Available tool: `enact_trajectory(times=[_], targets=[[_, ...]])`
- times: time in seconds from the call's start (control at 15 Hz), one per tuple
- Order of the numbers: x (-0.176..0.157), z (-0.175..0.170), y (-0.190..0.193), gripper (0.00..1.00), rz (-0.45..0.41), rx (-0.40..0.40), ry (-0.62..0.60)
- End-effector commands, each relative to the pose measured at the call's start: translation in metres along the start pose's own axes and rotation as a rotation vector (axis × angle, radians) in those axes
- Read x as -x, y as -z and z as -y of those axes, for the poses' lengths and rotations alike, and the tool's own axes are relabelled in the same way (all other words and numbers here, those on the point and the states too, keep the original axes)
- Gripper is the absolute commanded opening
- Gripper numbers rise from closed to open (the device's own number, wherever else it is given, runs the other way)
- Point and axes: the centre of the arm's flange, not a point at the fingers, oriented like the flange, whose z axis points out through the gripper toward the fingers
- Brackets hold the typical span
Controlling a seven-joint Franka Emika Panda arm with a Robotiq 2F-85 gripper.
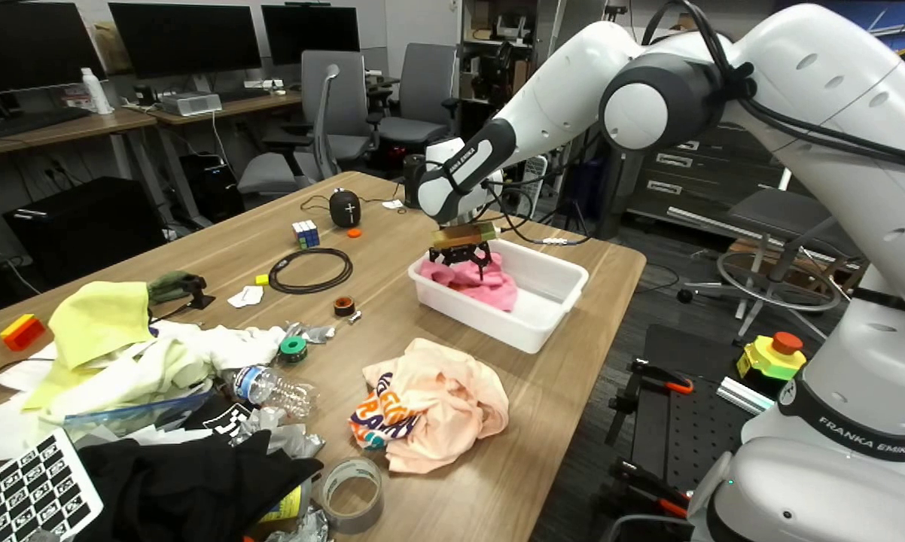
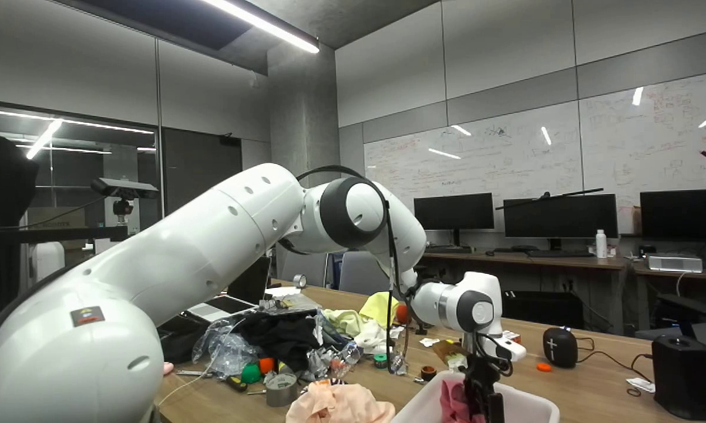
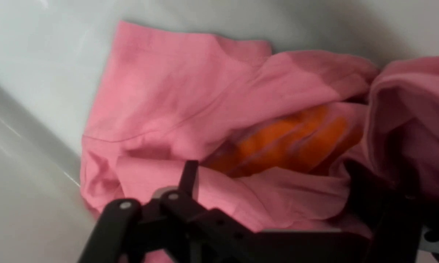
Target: Remove the clothes from the white bowl and put them on the table
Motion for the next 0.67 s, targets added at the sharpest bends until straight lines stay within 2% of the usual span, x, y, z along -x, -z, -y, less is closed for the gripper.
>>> enact_trajectory(times=[0.0,0.07,0.2,0.6], targets=[[-0.0064,0.0172,0.0002,0.94,-0.032,-0.001,-0.028],[-0.0056,0.0184,0.0013,0.72,-0.035,-0.001,-0.027],[-0.0054,0.0199,0.0028,0.68,-0.039,-0.005,-0.029],[-0.0068,0.0194,0.008,0.2,-0.043,-0.023,-0.032]])
